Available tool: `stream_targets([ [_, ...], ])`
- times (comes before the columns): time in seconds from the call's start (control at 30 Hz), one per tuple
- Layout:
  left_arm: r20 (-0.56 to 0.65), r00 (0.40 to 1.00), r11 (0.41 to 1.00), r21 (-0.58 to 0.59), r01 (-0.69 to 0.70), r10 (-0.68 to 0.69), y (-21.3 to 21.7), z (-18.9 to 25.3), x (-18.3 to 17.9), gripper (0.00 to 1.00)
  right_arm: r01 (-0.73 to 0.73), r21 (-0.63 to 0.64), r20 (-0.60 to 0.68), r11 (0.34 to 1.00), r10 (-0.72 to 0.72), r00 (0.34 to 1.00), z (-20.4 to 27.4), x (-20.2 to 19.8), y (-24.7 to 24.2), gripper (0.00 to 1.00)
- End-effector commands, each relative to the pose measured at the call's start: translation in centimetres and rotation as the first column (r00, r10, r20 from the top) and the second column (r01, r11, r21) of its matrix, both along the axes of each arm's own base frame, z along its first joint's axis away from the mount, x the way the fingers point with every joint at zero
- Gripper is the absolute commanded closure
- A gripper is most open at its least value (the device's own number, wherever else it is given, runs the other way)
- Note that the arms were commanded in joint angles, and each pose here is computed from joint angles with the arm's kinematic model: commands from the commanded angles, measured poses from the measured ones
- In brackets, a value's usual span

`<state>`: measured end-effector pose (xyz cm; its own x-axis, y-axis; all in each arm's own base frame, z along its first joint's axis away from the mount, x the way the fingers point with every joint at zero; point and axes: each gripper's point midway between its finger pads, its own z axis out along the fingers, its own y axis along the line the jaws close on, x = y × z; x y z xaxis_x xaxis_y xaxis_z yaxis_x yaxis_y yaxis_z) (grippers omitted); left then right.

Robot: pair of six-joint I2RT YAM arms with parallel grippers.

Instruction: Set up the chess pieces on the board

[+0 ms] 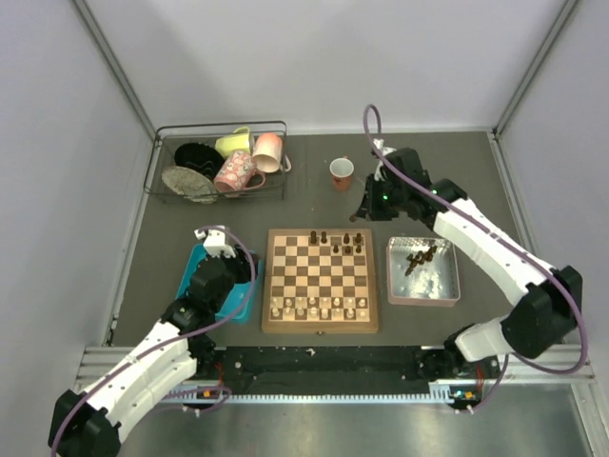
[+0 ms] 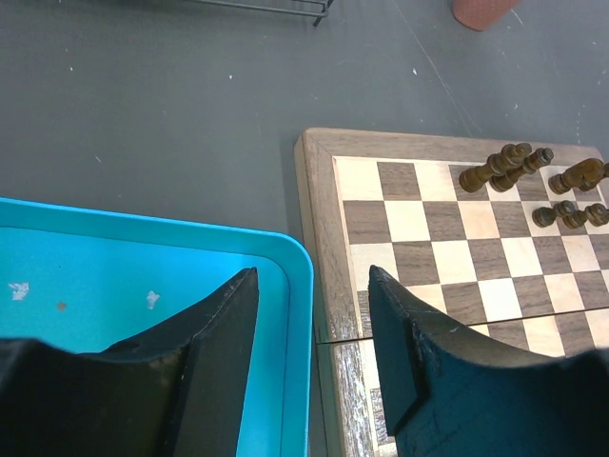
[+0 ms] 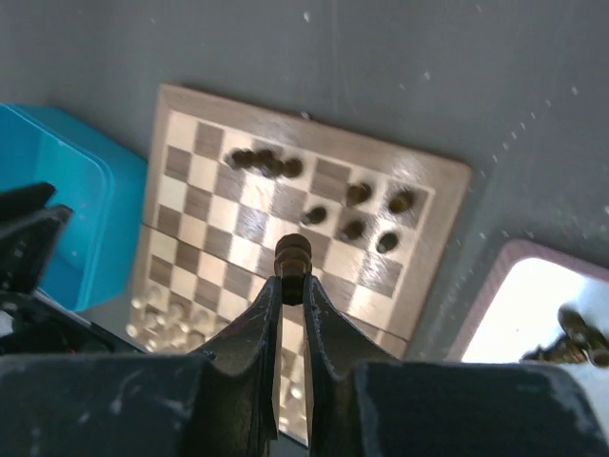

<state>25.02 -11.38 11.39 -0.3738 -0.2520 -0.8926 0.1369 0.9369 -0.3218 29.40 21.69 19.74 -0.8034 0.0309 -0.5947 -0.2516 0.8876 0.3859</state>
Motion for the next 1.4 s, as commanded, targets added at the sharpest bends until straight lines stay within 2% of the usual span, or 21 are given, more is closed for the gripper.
stream_targets([
  [0.0,0.052,0.998,0.999,-0.026,-0.029,0.03,0.4,1.0,0.5,0.45,0.03,0.011,0.064,0.999,-0.03,0.998,4.0,2.4,3.6,1.0],
  [0.07,0.056,0.998,0.999,-0.027,-0.033,0.035,0.5,1.0,0.5,0.45,0.02,-0.022,0.033,1.0,-0.019,0.999,3.0,3.2,5.4,1.0],
  [0.1,0.056,0.998,0.999,-0.027,-0.033,0.035,0.5,1.0,0.5,0.45,0.019,-0.014,0.069,1.0,-0.018,0.997,4.6,3.8,6.5,1.0],
  [0.13,0.057,0.998,0.999,-0.027,-0.035,0.036,0.5,1.0,0.4,0.45,0.016,-0.057,0.035,0.998,-0.014,0.999,3.0,3.9,7.6,1.0],
  [0.2,0.059,0.997,0.999,-0.029,-0.038,0.04,0.5,1.1,0.5,0.45,0.012,-0.045,0.064,0.999,-0.009,0.998,4.5,4.7,9.4,1.0],
  [0.3,0.058,0.997,0.999,-0.028,-0.045,0.046,0.7,1.0,0.4,0.44,-0.002,-0.07,0.047,0.998,0.006,0.999,3.8,5.4,12.0,1.0],
  [0.57,0.062,0.997,0.998,-0.032,-0.05,0.052,0.8,1.0,0.4,0.44,-0.059,-0.122,0.025,0.991,0.063,0.998,2.2,4.9,18.2,1.0],
  [0.9,0.067,0.996,0.998,-0.037,-0.058,0.06,0.9,1.2,0.4,0.44,-0.024,-0.276,-0.013,0.961,0.021,1.0,-3.7,4.4,18.9,1.0],
  [1.37,0.068,0.996,0.998,-0.038,-0.053,0.056,0.9,1.1,0.3,0.44,-0.082,-0.335,-0.088,0.939,0.055,0.995,-8.5,3.9,19.5,1.0],
])
